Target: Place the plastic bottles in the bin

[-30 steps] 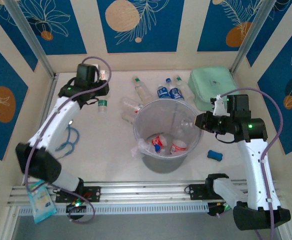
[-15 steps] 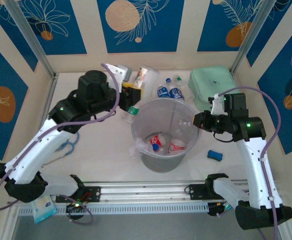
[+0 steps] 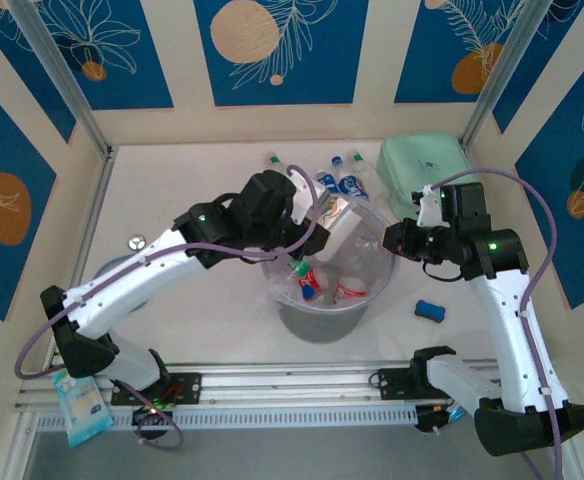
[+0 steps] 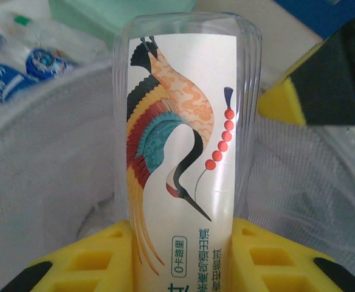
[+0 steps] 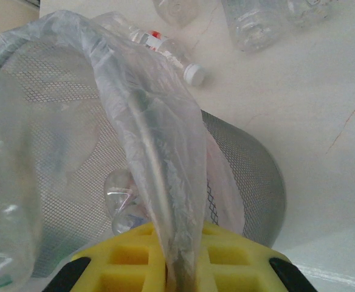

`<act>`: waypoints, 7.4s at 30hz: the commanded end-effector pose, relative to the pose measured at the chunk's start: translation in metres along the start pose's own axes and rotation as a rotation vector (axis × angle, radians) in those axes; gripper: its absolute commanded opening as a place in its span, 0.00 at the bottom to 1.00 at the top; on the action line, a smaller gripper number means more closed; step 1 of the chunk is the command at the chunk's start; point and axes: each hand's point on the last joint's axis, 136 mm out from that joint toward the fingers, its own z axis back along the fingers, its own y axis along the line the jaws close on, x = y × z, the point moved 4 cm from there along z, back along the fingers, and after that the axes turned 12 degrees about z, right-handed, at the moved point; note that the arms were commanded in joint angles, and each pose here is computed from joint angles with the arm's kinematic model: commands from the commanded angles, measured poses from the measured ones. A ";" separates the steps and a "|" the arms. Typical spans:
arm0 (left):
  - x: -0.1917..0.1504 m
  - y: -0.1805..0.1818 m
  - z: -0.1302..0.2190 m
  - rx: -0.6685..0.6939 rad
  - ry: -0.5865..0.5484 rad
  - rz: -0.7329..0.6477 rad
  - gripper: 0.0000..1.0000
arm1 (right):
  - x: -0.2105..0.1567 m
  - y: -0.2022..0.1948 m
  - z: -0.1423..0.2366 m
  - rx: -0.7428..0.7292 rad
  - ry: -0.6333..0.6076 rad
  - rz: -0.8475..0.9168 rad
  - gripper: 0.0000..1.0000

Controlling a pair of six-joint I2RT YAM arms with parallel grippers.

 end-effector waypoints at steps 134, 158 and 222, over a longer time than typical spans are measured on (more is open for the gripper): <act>0.075 0.030 0.127 -0.063 -0.419 0.147 0.06 | 0.005 0.011 0.007 0.017 -0.002 0.027 0.32; -0.049 0.036 -0.030 0.151 0.146 0.115 0.26 | 0.010 0.012 0.002 0.024 0.004 0.045 0.32; -0.021 0.263 0.219 0.264 -0.560 0.736 0.86 | 0.043 0.103 -0.098 0.214 0.091 0.162 0.24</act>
